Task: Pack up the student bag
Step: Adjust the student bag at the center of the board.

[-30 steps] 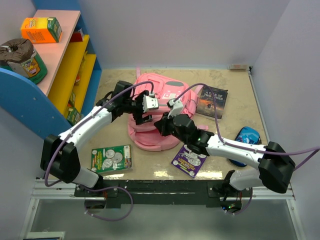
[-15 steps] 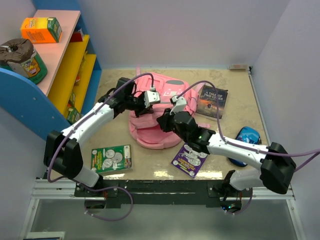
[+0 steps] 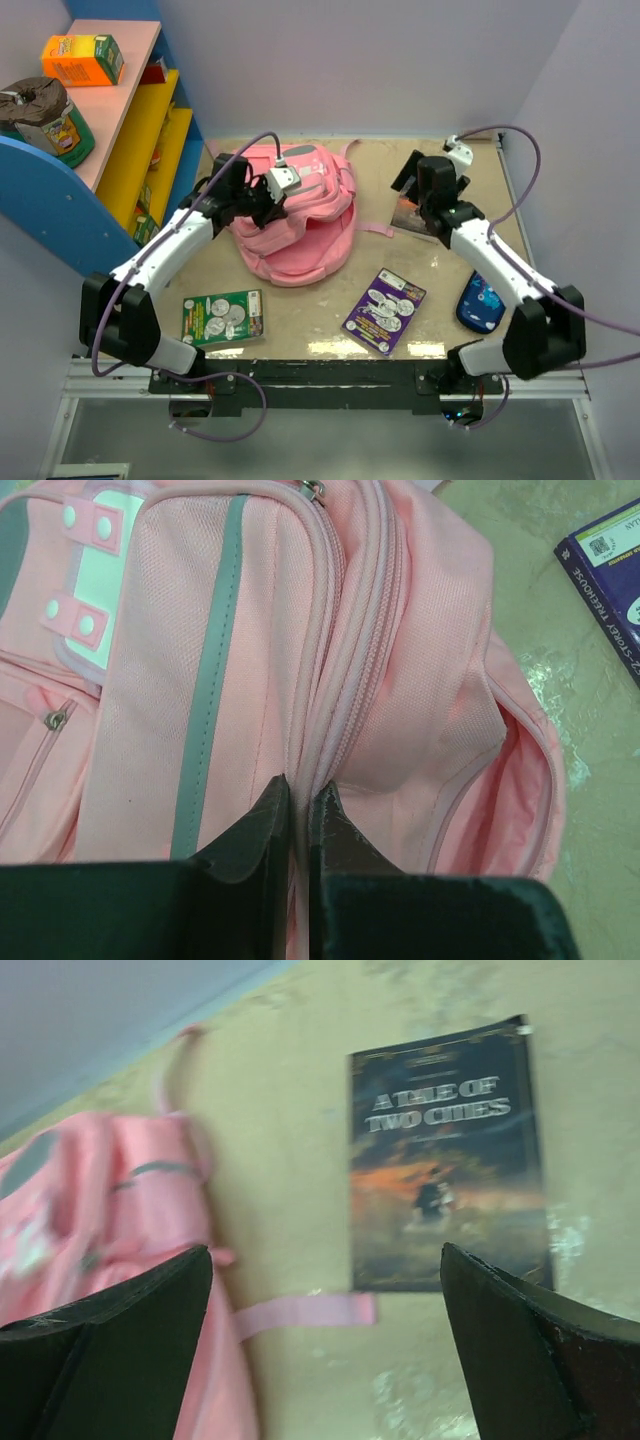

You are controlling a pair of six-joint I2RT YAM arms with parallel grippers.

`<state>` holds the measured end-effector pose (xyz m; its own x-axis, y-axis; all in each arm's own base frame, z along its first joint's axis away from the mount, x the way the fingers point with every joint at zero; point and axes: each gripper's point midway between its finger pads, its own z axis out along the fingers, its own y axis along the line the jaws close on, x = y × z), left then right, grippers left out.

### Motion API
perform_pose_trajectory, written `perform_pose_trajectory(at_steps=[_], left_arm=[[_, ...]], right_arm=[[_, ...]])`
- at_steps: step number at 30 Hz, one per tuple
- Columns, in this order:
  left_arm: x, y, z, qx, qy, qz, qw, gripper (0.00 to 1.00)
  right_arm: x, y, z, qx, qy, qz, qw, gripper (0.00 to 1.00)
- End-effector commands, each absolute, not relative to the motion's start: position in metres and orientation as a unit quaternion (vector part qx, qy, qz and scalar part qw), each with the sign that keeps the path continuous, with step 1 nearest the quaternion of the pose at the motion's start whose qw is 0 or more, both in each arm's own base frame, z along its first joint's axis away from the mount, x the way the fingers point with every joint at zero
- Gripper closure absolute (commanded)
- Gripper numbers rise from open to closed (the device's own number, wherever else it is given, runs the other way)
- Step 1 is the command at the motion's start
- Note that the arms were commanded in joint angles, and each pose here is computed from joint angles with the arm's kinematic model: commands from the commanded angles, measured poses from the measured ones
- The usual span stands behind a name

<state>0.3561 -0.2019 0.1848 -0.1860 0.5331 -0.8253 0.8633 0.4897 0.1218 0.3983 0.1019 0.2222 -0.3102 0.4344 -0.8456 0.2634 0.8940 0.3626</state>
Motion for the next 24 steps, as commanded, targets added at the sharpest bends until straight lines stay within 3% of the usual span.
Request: perform_pose_trajectory(at_steps=[1, 4, 15, 18, 19, 24], left_arm=[[0.348, -0.214, 0.223, 0.463, 0.711, -0.223, 0.48, 1.0], [0.342, -0.214, 0.221, 0.465, 0.71, -0.228, 0.477, 1.0], [0.332, -0.214, 0.225, 0.474, 0.697, -0.236, 0.483, 1.0], [0.331, -0.215, 0.224, 0.474, 0.698, -0.238, 0.481, 1.0], [0.331, -0.214, 0.223, 0.474, 0.699, -0.237, 0.481, 1.0], [0.328, -0.213, 0.218, 0.482, 0.699, -0.233, 0.474, 1.0]], right_arm=[[0.417, 0.025, 0.159, 0.268, 0.844, -0.05, 0.461, 0.01], [0.432, -0.008, 0.133, 0.287, 0.845, -0.087, 0.443, 0.01], [0.456, -0.033, 0.052, 0.286, 0.883, -0.117, 0.355, 0.04], [0.46, -0.026, 0.038, 0.282, 0.889, -0.102, 0.346, 0.18], [0.459, -0.024, 0.033, 0.282, 0.891, -0.097, 0.341, 0.29], [0.456, -0.012, 0.015, 0.286, 0.898, -0.065, 0.327, 0.57]])
